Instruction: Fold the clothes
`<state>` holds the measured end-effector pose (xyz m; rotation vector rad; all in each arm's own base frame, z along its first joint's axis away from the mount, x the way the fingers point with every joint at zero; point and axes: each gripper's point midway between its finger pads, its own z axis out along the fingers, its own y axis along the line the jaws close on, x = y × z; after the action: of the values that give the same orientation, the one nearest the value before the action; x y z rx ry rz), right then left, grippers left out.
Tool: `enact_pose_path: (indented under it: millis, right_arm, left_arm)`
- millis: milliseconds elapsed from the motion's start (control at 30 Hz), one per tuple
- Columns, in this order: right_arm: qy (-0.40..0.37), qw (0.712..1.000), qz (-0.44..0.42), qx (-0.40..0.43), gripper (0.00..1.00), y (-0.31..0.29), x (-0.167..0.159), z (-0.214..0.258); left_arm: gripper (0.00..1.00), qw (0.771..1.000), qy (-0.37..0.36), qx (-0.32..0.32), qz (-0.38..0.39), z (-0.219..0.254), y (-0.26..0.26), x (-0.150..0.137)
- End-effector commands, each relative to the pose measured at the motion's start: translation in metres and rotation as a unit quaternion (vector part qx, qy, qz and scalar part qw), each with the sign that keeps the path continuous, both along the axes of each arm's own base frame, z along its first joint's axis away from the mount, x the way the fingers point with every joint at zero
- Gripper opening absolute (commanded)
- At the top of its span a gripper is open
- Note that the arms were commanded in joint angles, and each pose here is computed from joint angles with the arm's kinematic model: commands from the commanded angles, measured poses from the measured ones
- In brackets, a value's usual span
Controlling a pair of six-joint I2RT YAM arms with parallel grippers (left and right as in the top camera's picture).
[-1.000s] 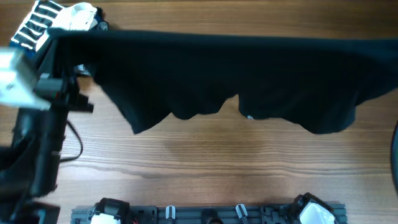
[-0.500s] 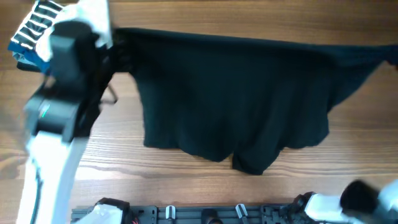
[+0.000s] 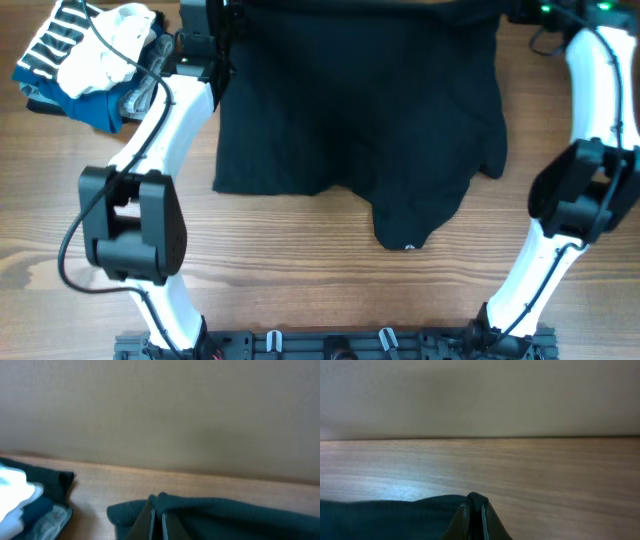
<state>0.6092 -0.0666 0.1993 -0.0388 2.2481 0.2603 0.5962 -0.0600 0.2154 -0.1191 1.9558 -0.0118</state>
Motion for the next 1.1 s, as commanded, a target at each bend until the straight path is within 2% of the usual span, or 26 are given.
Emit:
enact_pose_path:
  millis: [0, 233, 433, 667, 700, 733, 767, 800, 833, 867, 967, 1033, 1067]
  right_arm:
    - [0.012, 1.0, -0.021, -0.014, 0.04, 0.005, 0.008, -0.014]
    - [0.143, 0.99, 0.0, 0.009, 0.04, 0.019, -0.042, -0.054]
    - [0.259, 0.966, 0.0, 0.007, 0.04, 0.021, -0.093, -0.081]
    - [0.315, 0.949, -0.02, -0.015, 0.04, 0.009, -0.118, -0.093]
    - [0.319, 0.947, -0.021, -0.017, 0.08, 0.008, -0.121, -0.094]
    - [0.326, 0.945, -0.023, -0.021, 0.31, 0.006, -0.124, -0.095]
    - [0.331, 0.943, -0.024, -0.023, 0.54, 0.006, -0.126, -0.096]
    - [0.336, 0.941, -0.023, -0.024, 0.76, 0.006, -0.129, -0.096]
    - [0.338, 0.941, -0.024, -0.023, 0.84, 0.005, -0.13, -0.096]
    - [0.337, 0.941, -0.026, -0.02, 0.85, 0.005, -0.13, -0.094]
    - [0.317, 0.948, -0.02, -0.007, 0.86, 0.011, -0.13, -0.073]
    - [0.29, 0.957, -0.001, 0.021, 0.86, 0.025, -0.137, -0.038]
    - [0.283, 0.959, 0.005, 0.033, 0.87, 0.033, -0.147, -0.017]
  left_arm:
    - [0.04, 0.999, -0.016, 0.006, 0.033, 0.001, 0.02, 0.009]
    - [0.04, 0.994, 0.088, 0.02, 0.062, -0.044, 0.058, -0.012]
    - [0.04, 0.974, 0.223, 0.02, 0.042, -0.095, 0.058, -0.054]
    - [0.04, 0.949, 0.314, 0.019, 0.027, -0.124, 0.053, -0.09]
    - [0.12, 0.947, 0.319, 0.019, 0.027, -0.125, 0.053, -0.093]
    - [0.24, 0.946, 0.323, 0.02, 0.027, -0.126, 0.053, -0.094]
    - [0.5, 0.945, 0.325, 0.02, 0.027, -0.127, 0.053, -0.095]
    - [0.68, 0.945, 0.326, 0.02, 0.026, -0.127, 0.052, -0.096]
    - [0.86, 0.945, 0.325, 0.02, 0.026, -0.126, 0.052, -0.096]
    - [0.91, 0.946, 0.321, 0.02, 0.026, -0.124, 0.052, -0.094]
    - [0.92, 0.957, 0.287, 0.019, 0.024, -0.087, 0.052, -0.091]
    - [0.92, 0.966, 0.258, 0.007, 0.026, -0.039, 0.051, -0.101]
    - [0.94, 0.966, 0.258, -0.023, 0.018, -0.019, 0.044, -0.119]
